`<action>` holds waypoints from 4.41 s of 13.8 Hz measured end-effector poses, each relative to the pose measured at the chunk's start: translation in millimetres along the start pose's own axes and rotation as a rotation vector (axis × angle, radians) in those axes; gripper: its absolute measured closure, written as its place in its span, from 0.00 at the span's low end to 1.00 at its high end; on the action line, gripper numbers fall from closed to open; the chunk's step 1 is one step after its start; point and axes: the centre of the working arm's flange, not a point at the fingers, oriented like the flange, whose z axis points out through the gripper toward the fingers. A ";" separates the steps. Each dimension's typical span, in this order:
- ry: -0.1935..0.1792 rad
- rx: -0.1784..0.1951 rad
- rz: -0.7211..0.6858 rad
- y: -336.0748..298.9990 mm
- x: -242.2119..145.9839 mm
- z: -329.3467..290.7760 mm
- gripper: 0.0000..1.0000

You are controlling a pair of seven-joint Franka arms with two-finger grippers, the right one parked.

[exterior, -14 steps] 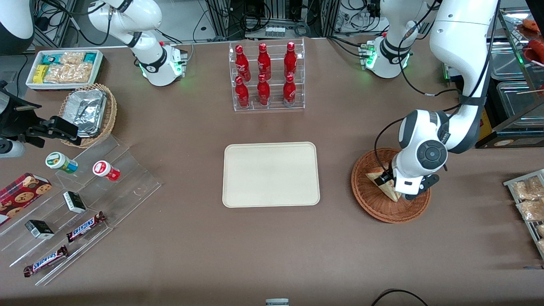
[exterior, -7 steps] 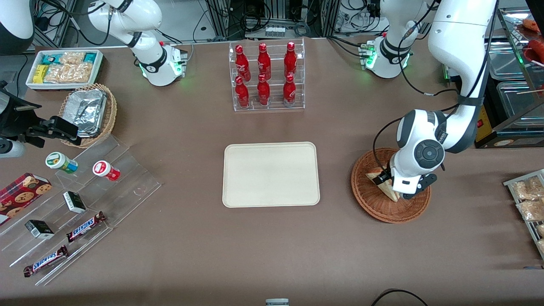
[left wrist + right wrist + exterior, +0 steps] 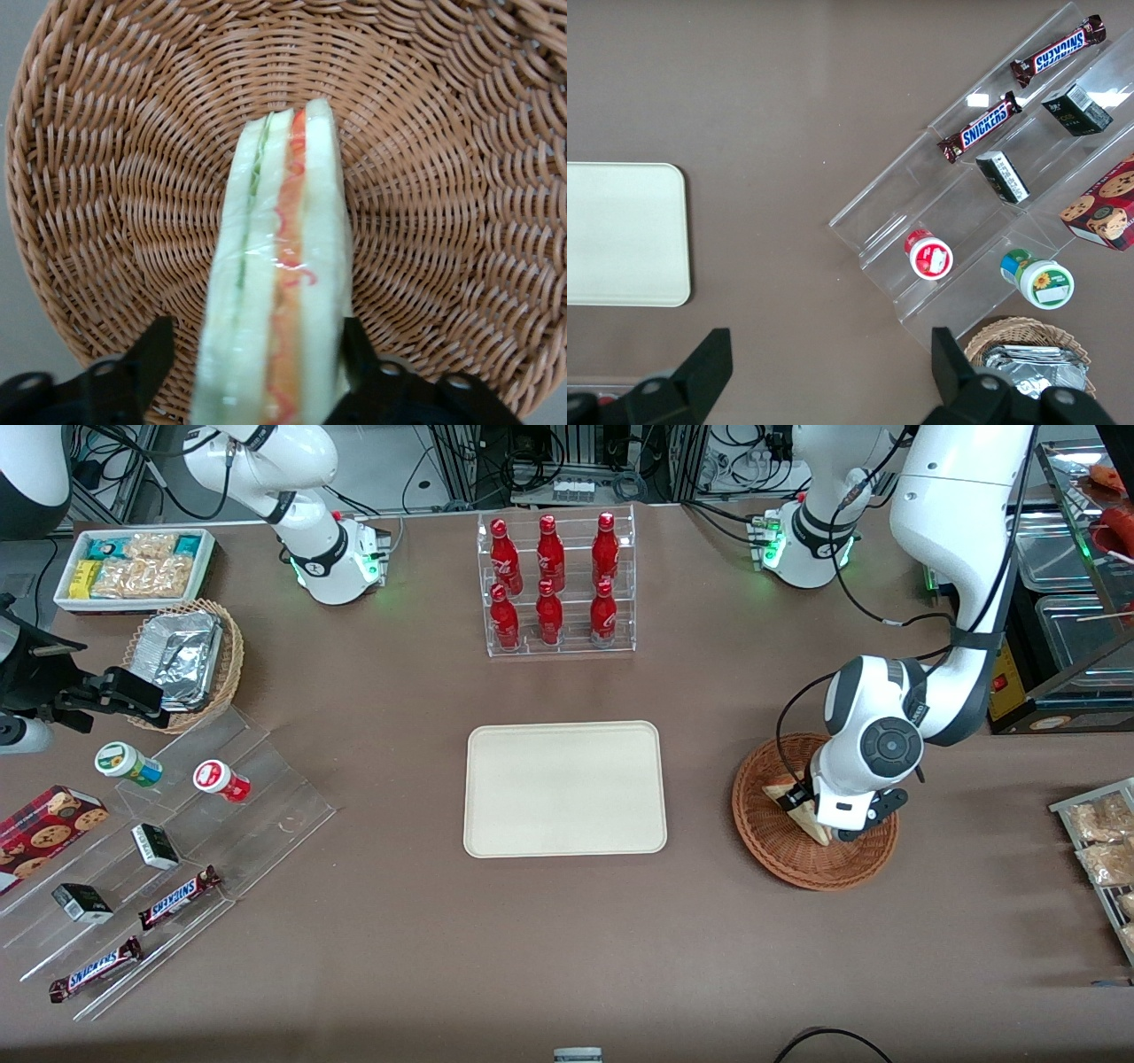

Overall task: Place sandwich from basket to tray
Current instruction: 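Close the left gripper on the sandwich's crust edge, then lift the sandwich and carry it over the cream tray, then lower the sandwich onto the tray's centre with the left gripper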

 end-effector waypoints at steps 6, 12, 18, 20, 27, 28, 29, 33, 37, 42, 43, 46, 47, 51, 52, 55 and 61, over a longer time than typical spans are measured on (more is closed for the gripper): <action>0.002 0.000 0.000 2.7 3.4 -8.7 0.67; -0.035 0.044 -0.004 6.4 9.7 -37.7 0.83; -0.019 0.040 0.032 34.6 2.1 -98.9 0.83; -0.002 0.028 0.063 55.2 -13.5 -132.2 0.83; 0.045 -0.047 0.172 140.8 -97.4 -171.3 0.83; 0.056 -0.066 0.198 156.7 -109.1 -169.0 0.83; 0.067 -0.082 0.221 173.4 -120.4 -165.6 0.83; 0.065 -0.071 0.286 229.1 -149.9 -123.4 0.83; 0.069 -0.031 0.334 252.4 -168.7 -88.1 0.83; 0.130 -0.025 0.406 282.6 -196.5 -64.6 0.83; 0.136 -0.022 0.418 285.5 -202.3 -61.8 0.83; 0.142 -0.011 0.462 290.5 -213.8 -55.8 0.83; 0.139 -0.005 0.473 291.7 -216.7 -51.6 0.83; 0.130 0.018 0.503 297.4 -232.5 -32.4 0.83; 0.128 0.023 0.510 298.8 -236.8 -28.6 0.83; 0.126 0.031 0.523 301.3 -245.6 -21.8 0.83; 0.121 0.039 0.534 303.2 -252.6 -15.3 0.83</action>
